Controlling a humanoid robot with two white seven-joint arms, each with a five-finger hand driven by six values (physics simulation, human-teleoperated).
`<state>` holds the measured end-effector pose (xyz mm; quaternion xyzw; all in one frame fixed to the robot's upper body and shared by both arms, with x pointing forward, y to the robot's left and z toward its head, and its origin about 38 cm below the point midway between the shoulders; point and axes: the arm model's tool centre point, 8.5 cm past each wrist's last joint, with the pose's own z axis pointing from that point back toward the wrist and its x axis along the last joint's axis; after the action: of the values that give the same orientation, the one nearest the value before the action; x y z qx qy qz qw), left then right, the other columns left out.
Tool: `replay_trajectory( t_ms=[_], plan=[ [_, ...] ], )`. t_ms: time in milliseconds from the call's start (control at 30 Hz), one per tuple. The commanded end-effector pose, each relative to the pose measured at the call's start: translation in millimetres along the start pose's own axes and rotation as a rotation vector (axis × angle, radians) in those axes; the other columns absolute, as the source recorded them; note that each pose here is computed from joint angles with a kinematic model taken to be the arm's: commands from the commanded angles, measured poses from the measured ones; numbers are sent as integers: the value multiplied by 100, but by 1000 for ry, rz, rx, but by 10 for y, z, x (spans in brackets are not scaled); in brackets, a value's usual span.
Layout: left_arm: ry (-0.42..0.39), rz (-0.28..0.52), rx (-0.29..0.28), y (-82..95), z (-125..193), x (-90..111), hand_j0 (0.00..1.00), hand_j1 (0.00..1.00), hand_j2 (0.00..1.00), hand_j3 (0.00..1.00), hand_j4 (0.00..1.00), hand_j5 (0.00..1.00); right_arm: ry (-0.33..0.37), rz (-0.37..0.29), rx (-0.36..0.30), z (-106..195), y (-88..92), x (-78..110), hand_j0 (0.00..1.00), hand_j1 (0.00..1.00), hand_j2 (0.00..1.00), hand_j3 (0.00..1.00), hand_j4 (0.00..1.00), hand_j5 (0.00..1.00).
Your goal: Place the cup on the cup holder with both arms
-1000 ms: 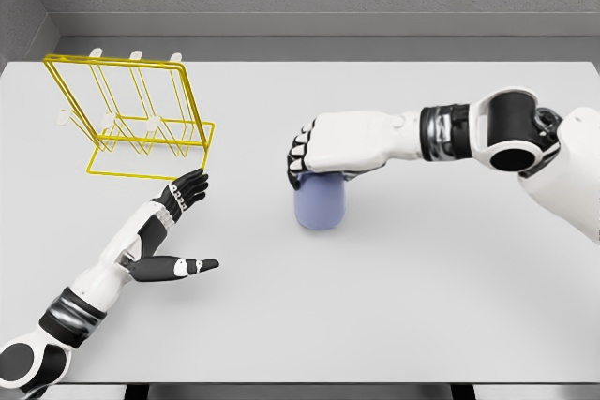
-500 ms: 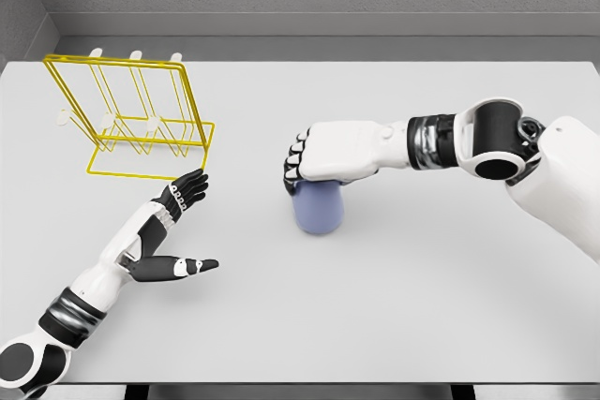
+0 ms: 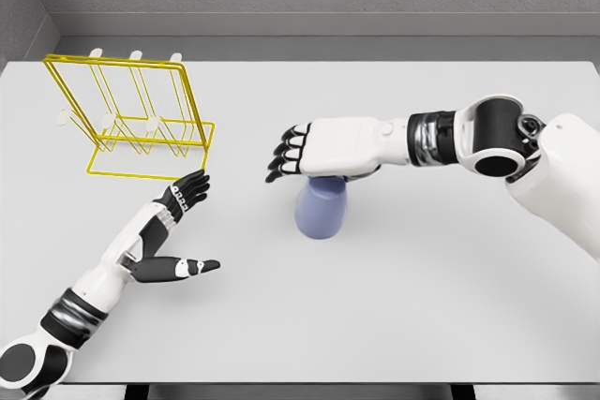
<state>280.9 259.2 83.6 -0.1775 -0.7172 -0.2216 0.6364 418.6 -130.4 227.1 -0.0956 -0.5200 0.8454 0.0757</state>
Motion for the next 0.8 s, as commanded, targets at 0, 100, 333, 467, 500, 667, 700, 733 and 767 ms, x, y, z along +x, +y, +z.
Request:
replay_trajectory(
  t_ms=[0, 100, 333, 467, 500, 667, 700, 733, 767],
  plan=[
    [7, 1, 3, -7, -5, -10, 100, 100, 100, 100, 100, 100, 9, -7, 4, 36, 19, -25, 100, 100, 100, 100, 100, 100],
    [17, -4, 10, 8, -13, -14, 100, 100, 100, 100, 100, 100, 33, -12, 15, 138, 64, -75, 100, 100, 100, 100, 100, 100],
    [38, 39, 28, -139, -185, -78, 100, 100, 100, 100, 100, 100, 130, -1, 10, 543, 23, -269, 100, 100, 100, 100, 100, 100],
    [34, 44, 38, -149, -199, -81, 100, 100, 100, 100, 100, 100, 169, -11, -25, 679, -16, -335, 100, 100, 100, 100, 100, 100],
    [27, 57, 47, -184, -225, -87, 100, 100, 100, 100, 100, 100, 196, -23, -1, 814, 75, -372, 100, 100, 100, 100, 100, 100],
    [50, 60, 80, -165, -256, -106, 100, 100, 100, 100, 100, 100, 260, -41, 16, 1146, 116, -487, 100, 100, 100, 100, 100, 100],
    [54, 61, 82, -168, -258, -111, 100, 100, 100, 100, 100, 100, 277, -111, 36, 1451, 270, -485, 100, 100, 100, 100, 100, 100],
    [52, 60, 83, -164, -263, -108, 100, 100, 100, 100, 100, 100, 291, -218, 42, 1770, 468, -449, 100, 100, 100, 100, 100, 100],
    [50, 71, 85, -195, -277, -118, 100, 100, 100, 100, 100, 100, 311, -261, 34, 1868, 530, -503, 100, 100, 100, 100, 100, 100]
  ],
)
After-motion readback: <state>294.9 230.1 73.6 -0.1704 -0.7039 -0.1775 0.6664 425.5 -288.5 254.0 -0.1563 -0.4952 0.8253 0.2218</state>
